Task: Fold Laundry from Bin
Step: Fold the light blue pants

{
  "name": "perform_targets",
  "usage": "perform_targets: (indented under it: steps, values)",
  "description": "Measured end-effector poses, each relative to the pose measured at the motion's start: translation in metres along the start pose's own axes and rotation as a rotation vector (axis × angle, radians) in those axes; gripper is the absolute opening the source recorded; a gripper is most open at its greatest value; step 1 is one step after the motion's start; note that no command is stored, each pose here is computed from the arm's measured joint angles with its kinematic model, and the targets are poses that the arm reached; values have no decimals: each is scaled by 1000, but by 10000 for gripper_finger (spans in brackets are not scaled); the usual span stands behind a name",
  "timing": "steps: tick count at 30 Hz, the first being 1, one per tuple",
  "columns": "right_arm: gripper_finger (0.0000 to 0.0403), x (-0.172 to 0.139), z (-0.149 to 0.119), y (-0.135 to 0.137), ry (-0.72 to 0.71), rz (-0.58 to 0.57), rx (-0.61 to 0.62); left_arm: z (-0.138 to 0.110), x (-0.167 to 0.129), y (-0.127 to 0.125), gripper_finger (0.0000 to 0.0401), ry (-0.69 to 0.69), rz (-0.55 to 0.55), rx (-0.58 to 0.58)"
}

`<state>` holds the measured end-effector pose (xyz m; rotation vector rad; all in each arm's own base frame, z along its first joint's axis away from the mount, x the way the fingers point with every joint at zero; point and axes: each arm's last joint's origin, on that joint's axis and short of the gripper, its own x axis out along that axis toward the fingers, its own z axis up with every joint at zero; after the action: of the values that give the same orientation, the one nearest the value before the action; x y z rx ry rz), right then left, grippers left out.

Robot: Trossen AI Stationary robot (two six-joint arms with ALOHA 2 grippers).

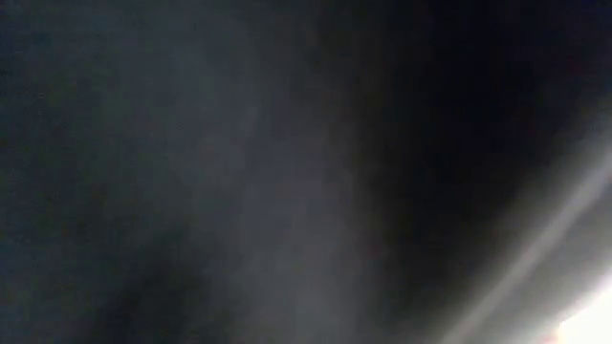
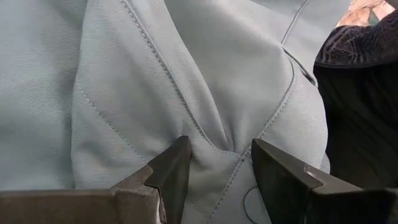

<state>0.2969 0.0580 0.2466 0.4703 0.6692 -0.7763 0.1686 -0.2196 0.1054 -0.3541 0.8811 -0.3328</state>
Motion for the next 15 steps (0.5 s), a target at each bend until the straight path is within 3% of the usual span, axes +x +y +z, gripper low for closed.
perform_targets:
  steps: [8,15]
  values:
    - [258,58,-20,9,128,-71,10,0,0,-2,167,0,-15,2]
    - [281,86,-23,12,199,-29,13,0,0,-2,167,2,-17,9]
